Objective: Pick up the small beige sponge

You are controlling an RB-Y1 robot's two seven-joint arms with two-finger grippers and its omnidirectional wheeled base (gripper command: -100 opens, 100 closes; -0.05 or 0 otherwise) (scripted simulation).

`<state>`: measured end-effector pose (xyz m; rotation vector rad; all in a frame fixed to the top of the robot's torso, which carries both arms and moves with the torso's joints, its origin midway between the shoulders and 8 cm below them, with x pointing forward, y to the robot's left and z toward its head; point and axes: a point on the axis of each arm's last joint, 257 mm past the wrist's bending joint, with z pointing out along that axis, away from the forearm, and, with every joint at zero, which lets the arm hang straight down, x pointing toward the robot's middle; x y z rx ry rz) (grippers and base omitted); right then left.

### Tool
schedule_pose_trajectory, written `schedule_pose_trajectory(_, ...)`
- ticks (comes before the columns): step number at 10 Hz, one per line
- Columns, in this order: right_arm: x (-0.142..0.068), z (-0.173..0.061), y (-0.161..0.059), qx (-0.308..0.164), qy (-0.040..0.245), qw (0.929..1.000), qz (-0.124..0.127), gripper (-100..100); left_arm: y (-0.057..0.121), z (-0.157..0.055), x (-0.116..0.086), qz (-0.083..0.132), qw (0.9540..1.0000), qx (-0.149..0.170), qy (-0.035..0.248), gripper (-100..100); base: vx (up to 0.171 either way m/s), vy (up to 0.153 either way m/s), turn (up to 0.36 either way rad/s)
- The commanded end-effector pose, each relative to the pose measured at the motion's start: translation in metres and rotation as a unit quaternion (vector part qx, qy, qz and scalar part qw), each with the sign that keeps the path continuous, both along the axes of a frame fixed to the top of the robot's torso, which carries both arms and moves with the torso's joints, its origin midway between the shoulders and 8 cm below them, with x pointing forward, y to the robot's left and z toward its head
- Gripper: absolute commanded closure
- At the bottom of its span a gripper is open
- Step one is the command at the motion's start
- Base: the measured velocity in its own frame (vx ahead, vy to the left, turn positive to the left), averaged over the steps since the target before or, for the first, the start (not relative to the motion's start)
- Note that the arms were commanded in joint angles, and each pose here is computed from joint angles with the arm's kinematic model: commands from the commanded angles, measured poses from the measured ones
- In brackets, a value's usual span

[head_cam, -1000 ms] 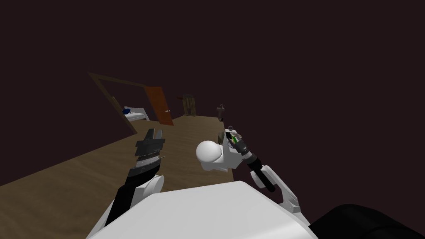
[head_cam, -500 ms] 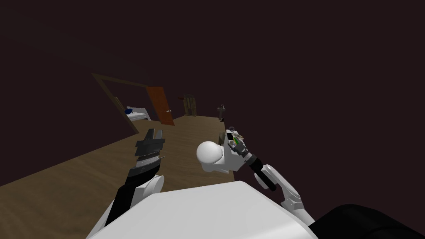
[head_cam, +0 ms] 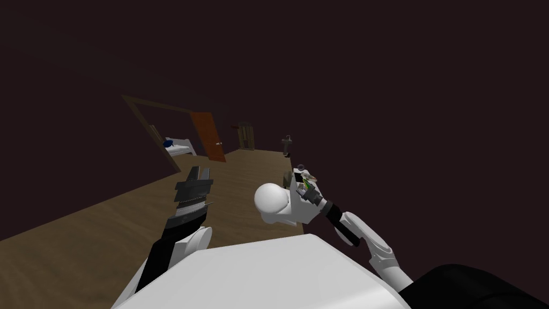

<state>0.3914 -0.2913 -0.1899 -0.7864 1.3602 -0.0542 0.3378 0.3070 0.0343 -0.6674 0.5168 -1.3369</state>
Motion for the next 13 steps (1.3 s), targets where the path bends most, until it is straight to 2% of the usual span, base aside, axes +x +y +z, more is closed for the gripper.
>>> schedule_pose_trajectory(1,-0.001,-0.017,-0.010,-0.050,0.003,0.9987,0.002,-100,0.000,0.000,0.000,0.000,1.0000,0.000,0.000,0,0.032,0.000,0.019)
schedule_pose_trajectory(3,-0.002,-0.038,-0.026,-0.125,0.010,0.9921,0.007,-100,0.000,0.000,0.000,0.000,1.0000,0.000,0.000,0,0.040,0.012,0.027)
schedule_pose_trajectory(5,-0.004,-0.056,-0.043,-0.191,0.016,0.9814,0.014,-100,0.000,0.000,0.000,0.000,1.0000,0.000,0.000,0,0.044,0.003,0.030)
schedule_pose_trajectory(10,-0.010,-0.085,-0.080,-0.311,0.026,0.9495,0.031,-100,0.000,0.000,0.000,0.000,1.0000,0.000,0.000,0,0.039,0.002,0.019)
schedule_pose_trajectory(11,-0.011,-0.090,-0.090,-0.337,0.028,0.9403,0.035,-100,0.000,0.000,0.000,0.000,1.0000,0.000,0.000,0,0.051,-0.004,0.027)
schedule_pose_trajectory(12,-0.010,-0.091,-0.094,-0.349,0.028,0.9360,0.036,-100,0.000,0.000,0.000,0.000,1.0000,0.000,0.000,0,0.061,-0.005,0.030)
schedule_pose_trajectory(13,-0.012,-0.088,-0.091,-0.339,0.028,0.9398,0.035,-100,0.000,0.000,0.000,0.000,1.0000,0.000,0.000,0,0.028,-0.002,0.006)
